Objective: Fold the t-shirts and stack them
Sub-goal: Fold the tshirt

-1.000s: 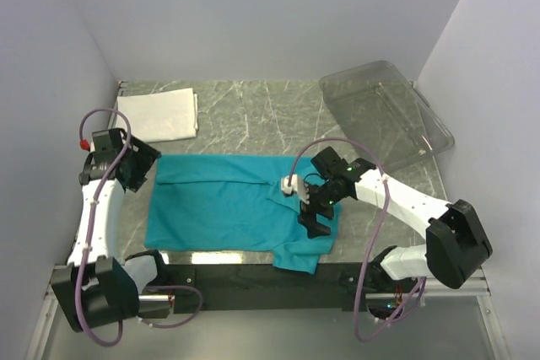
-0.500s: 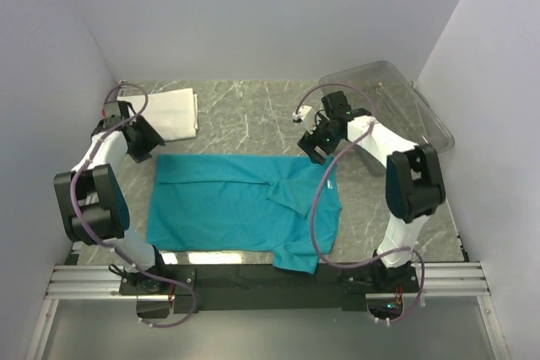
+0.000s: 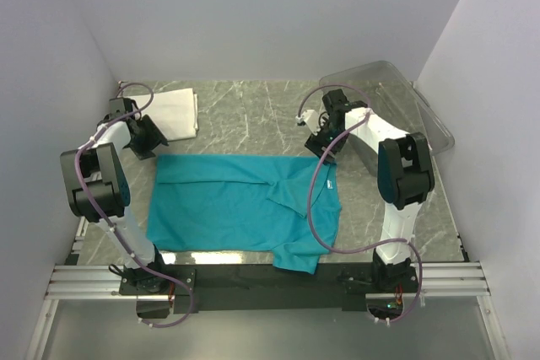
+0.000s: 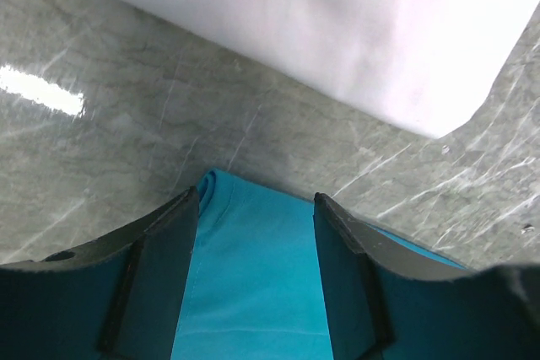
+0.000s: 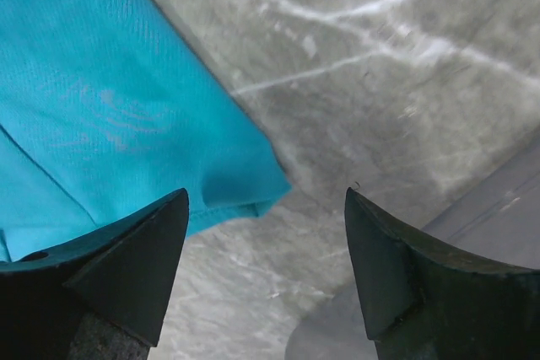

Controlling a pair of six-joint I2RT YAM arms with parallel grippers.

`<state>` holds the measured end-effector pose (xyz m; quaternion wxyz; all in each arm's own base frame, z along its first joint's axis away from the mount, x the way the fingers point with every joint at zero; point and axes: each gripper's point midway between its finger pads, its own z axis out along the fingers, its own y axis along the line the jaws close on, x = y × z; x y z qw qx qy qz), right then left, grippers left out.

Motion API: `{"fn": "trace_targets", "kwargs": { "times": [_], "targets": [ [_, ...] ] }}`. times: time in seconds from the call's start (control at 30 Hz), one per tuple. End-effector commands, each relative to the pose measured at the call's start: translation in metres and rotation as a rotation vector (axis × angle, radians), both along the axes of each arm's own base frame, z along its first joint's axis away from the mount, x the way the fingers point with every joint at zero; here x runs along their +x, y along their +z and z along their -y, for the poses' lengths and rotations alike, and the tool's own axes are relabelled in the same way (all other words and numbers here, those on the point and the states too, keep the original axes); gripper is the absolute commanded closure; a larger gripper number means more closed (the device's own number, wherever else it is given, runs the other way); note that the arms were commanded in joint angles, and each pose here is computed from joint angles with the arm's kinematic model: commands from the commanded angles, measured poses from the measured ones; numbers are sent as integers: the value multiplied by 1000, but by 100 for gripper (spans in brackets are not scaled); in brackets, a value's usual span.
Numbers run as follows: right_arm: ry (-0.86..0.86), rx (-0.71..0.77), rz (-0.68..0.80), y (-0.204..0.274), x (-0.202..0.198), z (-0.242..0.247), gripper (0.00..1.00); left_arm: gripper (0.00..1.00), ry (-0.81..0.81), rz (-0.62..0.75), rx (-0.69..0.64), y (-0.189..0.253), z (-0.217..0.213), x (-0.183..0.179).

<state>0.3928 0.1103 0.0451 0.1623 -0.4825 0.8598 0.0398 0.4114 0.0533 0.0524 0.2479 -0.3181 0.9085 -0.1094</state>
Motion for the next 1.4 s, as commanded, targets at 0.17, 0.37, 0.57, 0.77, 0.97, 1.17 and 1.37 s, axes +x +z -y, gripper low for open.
{"fn": "trace_targets", "kwargs": {
  "times": [0.17,0.37,0.57,0.77,0.97,1.17,1.37],
  "targets": [
    [22,-18,-62,-9,-2,3,27,39,-41,17,9,5,4,17],
    [22,-18,-74,-13,-4,3,30,40,-49,-35,24,-7,12,15],
    [14,-20,-89,-18,-5,3,34,41,0,-62,114,0,-2,4],
    [12,-20,-115,-24,-6,2,43,41,-5,-56,152,14,-8,2],
    [10,-13,-127,-24,-5,1,62,44,-23,-80,152,7,-6,-4],
    [3,-7,-118,-19,1,0,78,66,-36,-114,117,-14,1,-6],
    [-11,-10,-73,-10,14,-1,100,97,-11,-104,140,-13,-6,6]
  ]
}}
